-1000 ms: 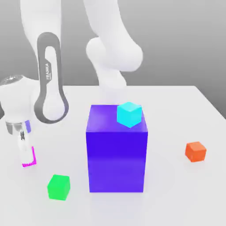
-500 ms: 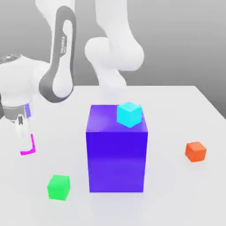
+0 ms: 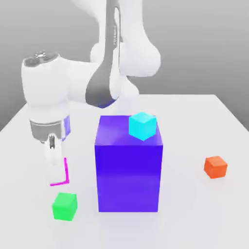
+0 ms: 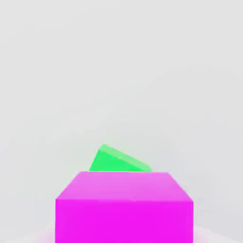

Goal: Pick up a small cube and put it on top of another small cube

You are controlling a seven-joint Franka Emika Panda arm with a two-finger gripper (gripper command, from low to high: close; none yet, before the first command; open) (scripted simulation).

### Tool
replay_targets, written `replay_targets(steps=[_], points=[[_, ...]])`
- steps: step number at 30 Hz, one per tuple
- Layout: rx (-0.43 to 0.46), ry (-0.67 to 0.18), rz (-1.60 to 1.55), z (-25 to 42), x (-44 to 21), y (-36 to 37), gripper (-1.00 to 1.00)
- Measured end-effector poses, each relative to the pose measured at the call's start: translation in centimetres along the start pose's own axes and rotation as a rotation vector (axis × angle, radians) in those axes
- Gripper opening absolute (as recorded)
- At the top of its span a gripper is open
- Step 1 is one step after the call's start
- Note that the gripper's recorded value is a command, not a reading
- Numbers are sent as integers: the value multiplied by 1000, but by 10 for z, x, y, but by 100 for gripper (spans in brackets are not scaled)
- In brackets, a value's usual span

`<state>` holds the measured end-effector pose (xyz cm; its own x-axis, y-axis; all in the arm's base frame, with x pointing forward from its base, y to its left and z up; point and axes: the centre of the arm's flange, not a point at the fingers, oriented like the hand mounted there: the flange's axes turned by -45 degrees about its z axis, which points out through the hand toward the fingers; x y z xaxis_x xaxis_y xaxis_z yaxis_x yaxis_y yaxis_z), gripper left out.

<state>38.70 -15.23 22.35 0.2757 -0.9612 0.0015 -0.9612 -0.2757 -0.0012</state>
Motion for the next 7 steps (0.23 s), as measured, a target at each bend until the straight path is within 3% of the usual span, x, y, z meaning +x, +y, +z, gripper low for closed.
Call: replay_targets(steps=[3,4,7], points=[[0,0,30,32,8,6,-100],[0,0,30,41,8,7,100],[0,0,30,41,8,7,100]])
